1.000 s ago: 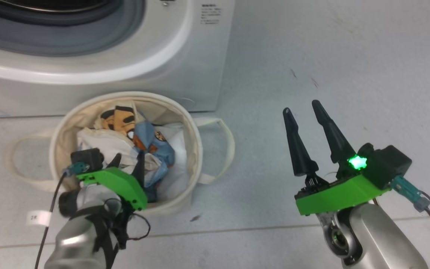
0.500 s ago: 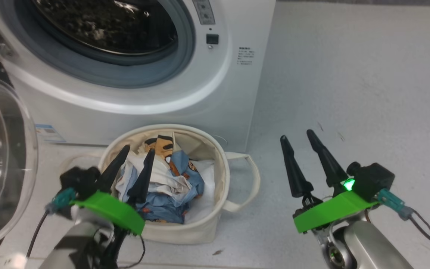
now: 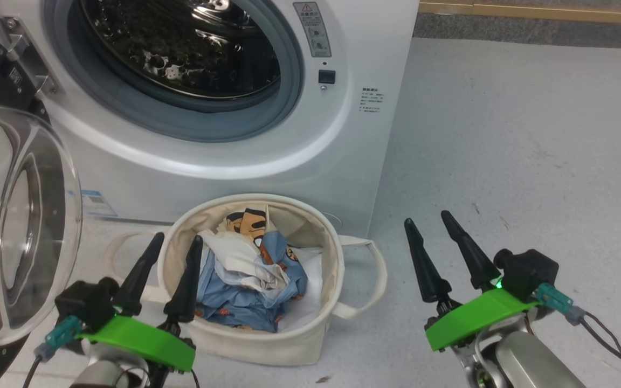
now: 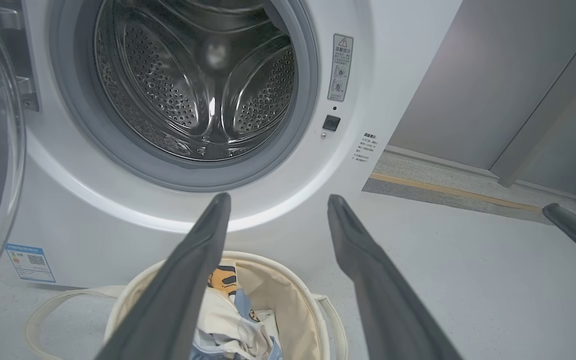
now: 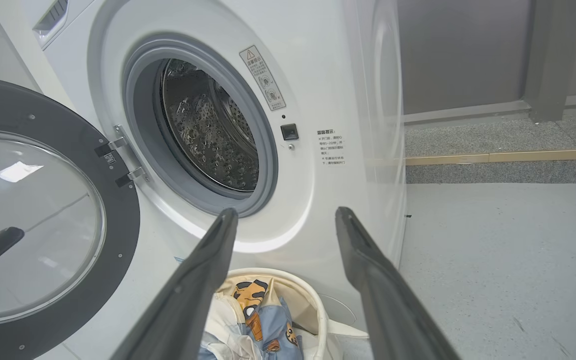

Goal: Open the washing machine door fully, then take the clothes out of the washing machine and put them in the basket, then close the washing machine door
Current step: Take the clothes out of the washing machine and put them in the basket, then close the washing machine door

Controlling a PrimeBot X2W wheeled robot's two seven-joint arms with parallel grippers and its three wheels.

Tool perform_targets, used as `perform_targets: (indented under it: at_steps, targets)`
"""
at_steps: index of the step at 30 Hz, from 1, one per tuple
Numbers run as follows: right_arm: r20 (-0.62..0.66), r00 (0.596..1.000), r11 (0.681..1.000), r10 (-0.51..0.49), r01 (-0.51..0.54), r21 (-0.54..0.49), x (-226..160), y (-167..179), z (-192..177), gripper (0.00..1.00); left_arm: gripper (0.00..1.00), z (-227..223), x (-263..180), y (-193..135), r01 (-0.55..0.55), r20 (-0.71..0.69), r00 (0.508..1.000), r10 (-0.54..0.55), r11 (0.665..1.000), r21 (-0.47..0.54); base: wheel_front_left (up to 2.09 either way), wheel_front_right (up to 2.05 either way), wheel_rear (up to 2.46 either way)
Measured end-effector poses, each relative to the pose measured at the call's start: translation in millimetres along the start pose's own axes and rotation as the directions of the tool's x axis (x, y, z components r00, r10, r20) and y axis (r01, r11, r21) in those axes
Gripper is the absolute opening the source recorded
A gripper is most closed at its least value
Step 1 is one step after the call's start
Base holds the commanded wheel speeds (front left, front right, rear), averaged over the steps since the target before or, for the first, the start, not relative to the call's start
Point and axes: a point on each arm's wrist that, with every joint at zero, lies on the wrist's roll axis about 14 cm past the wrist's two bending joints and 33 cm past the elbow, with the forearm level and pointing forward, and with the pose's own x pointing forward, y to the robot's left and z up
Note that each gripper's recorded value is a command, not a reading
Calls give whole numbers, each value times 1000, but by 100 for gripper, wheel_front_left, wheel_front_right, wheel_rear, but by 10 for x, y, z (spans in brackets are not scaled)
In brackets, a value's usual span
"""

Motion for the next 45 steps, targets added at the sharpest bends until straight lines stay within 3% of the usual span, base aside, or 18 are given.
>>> perform_targets:
  at_steps: [24,45]
  targets:
    - [-31,999,1000,-6,6,-3,24,-57,-110,100,100,-1,4,-2,-9,-1,1000,9,1000,-4,-13,8,6]
    - [-28,1000,1000,12,-13,-6,49,-3,-97,100,100,6,-70,28,-30,4,1000,30,1000,-10,-159,142,17]
